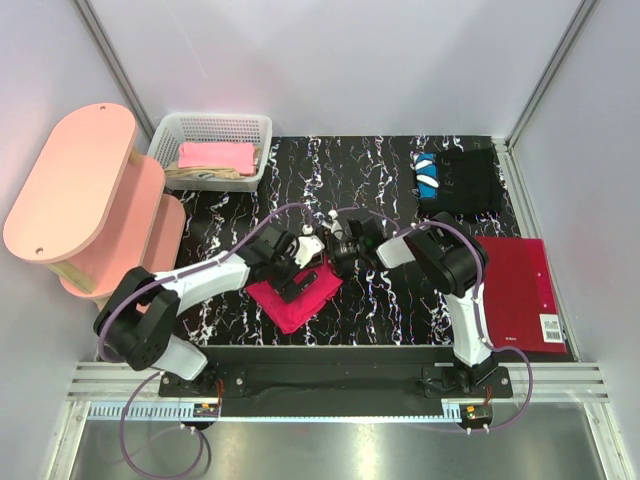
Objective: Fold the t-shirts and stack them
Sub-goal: Put the neatly folded tshirt into the corner of the board with the right arm
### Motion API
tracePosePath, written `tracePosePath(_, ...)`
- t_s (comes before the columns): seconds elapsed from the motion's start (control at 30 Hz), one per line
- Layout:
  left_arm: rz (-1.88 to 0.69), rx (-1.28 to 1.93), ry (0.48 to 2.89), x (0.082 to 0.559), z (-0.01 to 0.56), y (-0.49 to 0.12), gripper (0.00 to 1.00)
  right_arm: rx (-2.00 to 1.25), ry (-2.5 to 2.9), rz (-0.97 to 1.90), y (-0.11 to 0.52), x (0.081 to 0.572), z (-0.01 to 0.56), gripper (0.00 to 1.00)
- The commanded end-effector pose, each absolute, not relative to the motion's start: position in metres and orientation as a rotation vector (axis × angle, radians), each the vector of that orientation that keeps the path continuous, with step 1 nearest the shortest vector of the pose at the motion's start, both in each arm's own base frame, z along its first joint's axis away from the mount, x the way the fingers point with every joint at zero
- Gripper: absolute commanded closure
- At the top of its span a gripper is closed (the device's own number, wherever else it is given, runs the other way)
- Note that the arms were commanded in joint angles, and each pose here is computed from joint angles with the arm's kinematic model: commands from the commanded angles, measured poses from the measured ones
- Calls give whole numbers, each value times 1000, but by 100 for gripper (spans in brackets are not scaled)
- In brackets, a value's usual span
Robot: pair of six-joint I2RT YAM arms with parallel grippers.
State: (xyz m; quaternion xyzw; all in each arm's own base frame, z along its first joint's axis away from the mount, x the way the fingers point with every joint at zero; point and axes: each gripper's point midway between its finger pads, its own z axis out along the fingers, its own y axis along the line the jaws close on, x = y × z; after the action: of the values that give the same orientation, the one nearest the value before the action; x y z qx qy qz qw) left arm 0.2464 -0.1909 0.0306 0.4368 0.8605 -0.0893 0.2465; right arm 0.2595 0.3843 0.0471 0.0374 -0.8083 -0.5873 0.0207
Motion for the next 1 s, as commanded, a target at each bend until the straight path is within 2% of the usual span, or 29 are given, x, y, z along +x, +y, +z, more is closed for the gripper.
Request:
tracePosePath(0.0,-353,1085,2186,268,63,-218,1,-101,-2477,-1575,376,234,5,20)
tracePosePath(0.1,-377,1061,2177,271,71,-219,1,-92,-2469,-1569,378,235,7,31)
tracePosePath(0.13,-377,1051,2162,273,77,-218,1,-90,-2465,-1570,378,235,8,40)
tracePosePath(0.2,-383,1037,2147,276,87,-215,1,-80,-2466,-1569,379,236,11,48)
tracePosePath(0.23,-385,1038,2142,277,91,-214,1,-75,-2466,-1571,380,237,12,58)
tracePosePath(0.33,-383,1050,2144,279,106,-206,1,-60,-2459,-1580,382,239,17,76)
tracePosePath(0.37,-376,1056,2148,280,114,-203,1,-58,-2459,-1583,383,241,19,89)
tracePosePath(0.43,-349,1062,2131,285,129,-193,1,-55,-2458,-1584,385,243,23,100)
tracePosePath(0.63,-271,929,2089,305,198,-144,1,-12,-2480,-1640,381,281,56,100)
tracePosePath(0.8,-175,908,2095,292,215,-109,1,-83,-2582,-1767,329,375,116,100)
tracePosePath(0.97,-143,878,2102,277,213,-95,1,-104,-2688,-1796,280,441,157,100)
